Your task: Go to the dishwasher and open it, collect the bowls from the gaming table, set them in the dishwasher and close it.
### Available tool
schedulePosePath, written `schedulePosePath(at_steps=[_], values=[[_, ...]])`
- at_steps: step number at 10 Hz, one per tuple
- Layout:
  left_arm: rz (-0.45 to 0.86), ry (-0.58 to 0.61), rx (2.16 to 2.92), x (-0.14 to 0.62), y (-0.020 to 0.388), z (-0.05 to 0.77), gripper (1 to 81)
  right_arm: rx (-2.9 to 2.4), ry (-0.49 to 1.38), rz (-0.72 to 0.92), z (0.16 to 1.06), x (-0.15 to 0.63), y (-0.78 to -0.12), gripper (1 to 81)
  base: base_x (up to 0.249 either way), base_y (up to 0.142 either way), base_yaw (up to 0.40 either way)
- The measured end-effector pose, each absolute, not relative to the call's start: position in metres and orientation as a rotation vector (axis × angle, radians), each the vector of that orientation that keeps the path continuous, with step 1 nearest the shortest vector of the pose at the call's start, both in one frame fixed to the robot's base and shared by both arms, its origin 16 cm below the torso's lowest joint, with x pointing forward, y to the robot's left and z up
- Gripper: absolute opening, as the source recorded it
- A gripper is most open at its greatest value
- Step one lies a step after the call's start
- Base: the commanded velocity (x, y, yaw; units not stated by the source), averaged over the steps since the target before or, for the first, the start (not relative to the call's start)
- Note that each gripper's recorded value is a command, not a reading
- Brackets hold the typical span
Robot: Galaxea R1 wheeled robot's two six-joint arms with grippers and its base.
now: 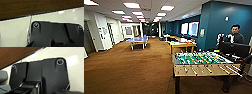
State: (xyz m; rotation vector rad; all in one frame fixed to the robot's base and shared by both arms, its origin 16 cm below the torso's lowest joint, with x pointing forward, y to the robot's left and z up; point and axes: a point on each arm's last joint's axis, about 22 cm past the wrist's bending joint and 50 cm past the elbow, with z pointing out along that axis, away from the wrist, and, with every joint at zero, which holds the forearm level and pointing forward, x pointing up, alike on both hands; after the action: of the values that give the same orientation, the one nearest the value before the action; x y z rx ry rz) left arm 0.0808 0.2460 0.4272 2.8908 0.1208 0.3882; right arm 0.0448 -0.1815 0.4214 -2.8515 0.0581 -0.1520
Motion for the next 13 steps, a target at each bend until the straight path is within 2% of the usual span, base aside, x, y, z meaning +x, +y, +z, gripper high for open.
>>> schedulePosePath(at_steps=[2,6,13], values=[[0.431,0.119,2.884,0.103,0.246,0.431,81.1,-2.847,0.051,-0.189,0.424,0.066,-0.180,81.1,0.132,0.000,0.000],[0.415,0.120,2.887,0.095,0.246,0.429,81.1,-2.848,0.050,-0.172,0.423,0.057,-0.180,81.1,0.153,0.000,0.000],[0.415,0.120,2.884,0.096,0.244,0.430,81.1,-2.846,0.049,-0.169,0.423,0.055,-0.178,81.1,0.178,0.073,0.000]])
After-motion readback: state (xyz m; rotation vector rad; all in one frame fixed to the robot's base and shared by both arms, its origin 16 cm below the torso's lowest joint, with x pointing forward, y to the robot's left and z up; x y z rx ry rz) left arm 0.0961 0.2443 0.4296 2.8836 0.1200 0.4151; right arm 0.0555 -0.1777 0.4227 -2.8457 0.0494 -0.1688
